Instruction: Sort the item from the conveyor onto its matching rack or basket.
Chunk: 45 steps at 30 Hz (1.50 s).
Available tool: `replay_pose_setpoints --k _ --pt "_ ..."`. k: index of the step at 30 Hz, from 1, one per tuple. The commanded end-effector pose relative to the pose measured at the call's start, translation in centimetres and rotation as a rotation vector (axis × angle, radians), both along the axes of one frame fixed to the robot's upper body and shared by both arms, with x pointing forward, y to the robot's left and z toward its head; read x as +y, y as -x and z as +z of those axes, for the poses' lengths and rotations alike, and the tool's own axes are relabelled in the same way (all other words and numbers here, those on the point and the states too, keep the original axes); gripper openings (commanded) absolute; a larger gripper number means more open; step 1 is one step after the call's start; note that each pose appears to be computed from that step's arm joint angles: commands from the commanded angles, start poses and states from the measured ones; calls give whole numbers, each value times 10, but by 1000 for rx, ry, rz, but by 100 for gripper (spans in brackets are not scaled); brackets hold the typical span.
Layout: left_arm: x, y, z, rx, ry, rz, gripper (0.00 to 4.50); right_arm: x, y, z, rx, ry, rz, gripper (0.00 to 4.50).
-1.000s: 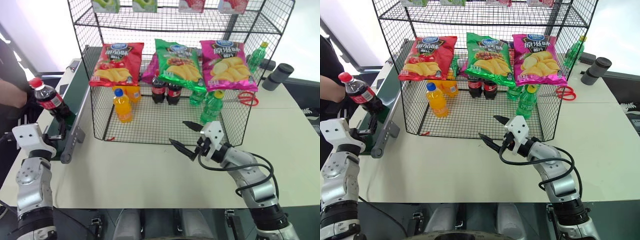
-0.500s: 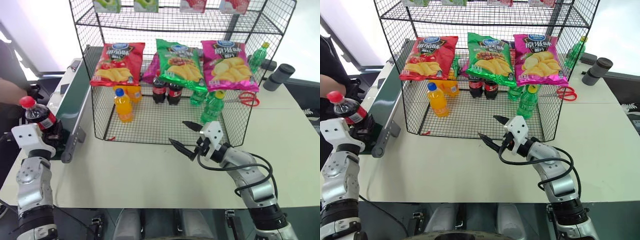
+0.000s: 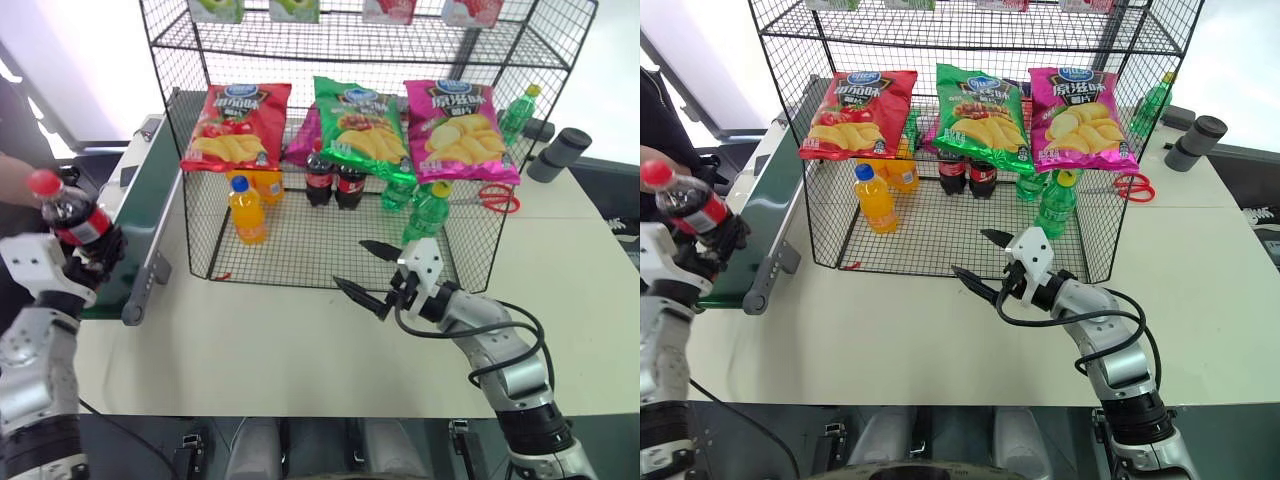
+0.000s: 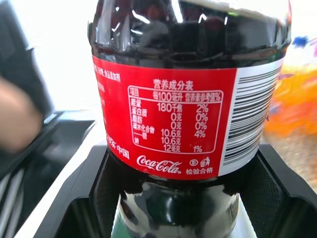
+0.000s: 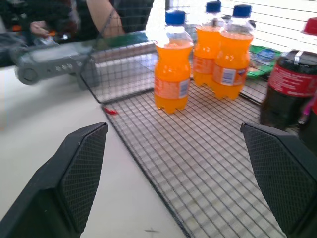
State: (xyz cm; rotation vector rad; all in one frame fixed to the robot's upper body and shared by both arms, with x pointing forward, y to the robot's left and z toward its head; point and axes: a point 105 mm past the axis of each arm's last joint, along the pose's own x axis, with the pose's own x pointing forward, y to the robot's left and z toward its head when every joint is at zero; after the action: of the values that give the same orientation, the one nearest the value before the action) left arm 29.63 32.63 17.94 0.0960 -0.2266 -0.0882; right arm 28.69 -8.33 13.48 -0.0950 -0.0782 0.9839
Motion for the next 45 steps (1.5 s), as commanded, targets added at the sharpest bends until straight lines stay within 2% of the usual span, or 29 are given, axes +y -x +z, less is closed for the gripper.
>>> replay_pose_setpoints --k 1,7,13,22,30,35,39,40,41,42,45 --pt "-56 6 31 -35 -70 -306 281 12 12 29 -43 -55 102 450" --pt "-149 17 7 96 -158 -722 281 27 20 43 -45 -79 169 450" --pt "-206 10 -9 72 -181 -907 281 38 25 48 -39 -94 199 450" --pt "-248 10 -21 41 -241 -1115 281 41 26 49 -30 -109 176 450" --pt "-261 12 -24 12 -276 -1184 281 41 27 48 -9 -120 166 450" --pt "-260 9 -23 9 -273 -1170 281 39 26 46 1 -119 160 303" --pt "-257 7 -24 51 -219 -1166 281 39 22 48 -17 -119 139 303" --pt "-256 6 -25 66 -205 -1156 384 38 20 48 -24 -121 130 303" --pt "-253 5 -26 68 -210 -1137 421 37 17 49 -34 -123 113 303" --pt "-250 3 -28 67 -224 -1106 437 35 14 50 -42 -123 93 303" --pt "-235 -4 -37 88 -236 -1008 437 29 1 49 -71 -118 18 303"
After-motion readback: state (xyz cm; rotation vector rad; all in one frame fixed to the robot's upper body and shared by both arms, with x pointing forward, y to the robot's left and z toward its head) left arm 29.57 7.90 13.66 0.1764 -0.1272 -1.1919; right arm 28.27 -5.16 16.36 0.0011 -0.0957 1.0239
